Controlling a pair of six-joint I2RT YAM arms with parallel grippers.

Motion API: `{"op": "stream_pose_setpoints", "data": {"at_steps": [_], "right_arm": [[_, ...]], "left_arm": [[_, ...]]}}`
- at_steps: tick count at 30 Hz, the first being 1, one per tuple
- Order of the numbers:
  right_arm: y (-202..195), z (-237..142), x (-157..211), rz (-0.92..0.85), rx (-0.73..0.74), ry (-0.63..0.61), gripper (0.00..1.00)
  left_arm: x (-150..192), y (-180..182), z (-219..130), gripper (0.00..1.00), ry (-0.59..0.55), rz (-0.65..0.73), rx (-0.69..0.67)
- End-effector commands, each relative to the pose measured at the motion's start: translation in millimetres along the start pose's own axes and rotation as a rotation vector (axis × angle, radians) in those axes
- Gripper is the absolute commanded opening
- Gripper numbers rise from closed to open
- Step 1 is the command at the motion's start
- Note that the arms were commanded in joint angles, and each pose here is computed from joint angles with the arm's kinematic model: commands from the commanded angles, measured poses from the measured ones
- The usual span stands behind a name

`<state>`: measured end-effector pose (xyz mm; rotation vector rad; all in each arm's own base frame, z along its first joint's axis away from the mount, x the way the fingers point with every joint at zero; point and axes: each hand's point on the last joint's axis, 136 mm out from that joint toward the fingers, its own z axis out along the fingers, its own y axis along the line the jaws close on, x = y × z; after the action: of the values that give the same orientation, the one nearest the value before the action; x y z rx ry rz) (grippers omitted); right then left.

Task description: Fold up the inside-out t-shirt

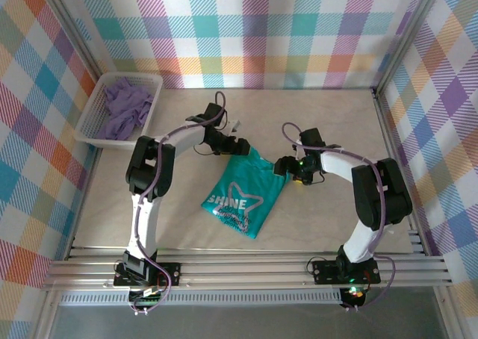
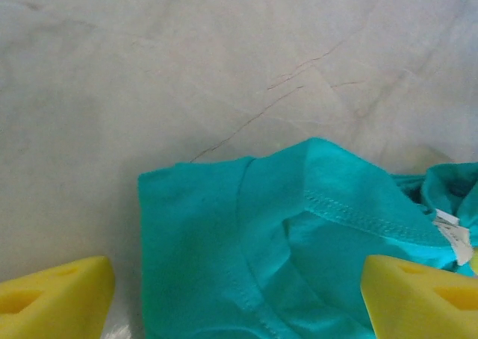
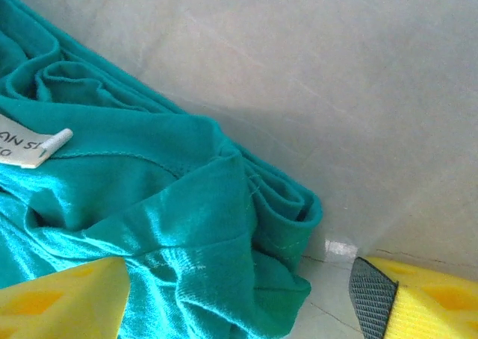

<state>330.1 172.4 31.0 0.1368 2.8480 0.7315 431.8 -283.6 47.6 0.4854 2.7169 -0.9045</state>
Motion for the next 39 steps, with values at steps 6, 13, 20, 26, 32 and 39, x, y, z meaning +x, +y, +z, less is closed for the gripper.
{"op": "stream_pose_setpoints", "data": {"at_steps": [6,13,20,26,32,39], "right_arm": [[45,19,-15,-0.026,-0.181,-0.028,0.66],[49,23,-23,-0.009,-0.187,-0.027,0.62],[57,25,-29,-0.005,-0.218,-0.03,0.56],[61,31,-31,0.008,-0.239,-0.02,0.49],[59,35,-32,0.015,-0.236,-0.025,0.38],[64,32,-40,-0.005,-0.256,-0.072,0.2]], "left_arm": [[23,-18,12,0.75,0.124,-0.002,0.151],[23,-16,18,0.57,0.149,-0.031,0.191],[21,-14,18,0.44,0.145,-0.043,0.202],[20,-15,18,0.3,0.145,-0.054,0.21],[17,-11,17,0.16,0.13,-0.081,0.209],[6,0,9,0.0,0.08,-0.131,0.188]]}}
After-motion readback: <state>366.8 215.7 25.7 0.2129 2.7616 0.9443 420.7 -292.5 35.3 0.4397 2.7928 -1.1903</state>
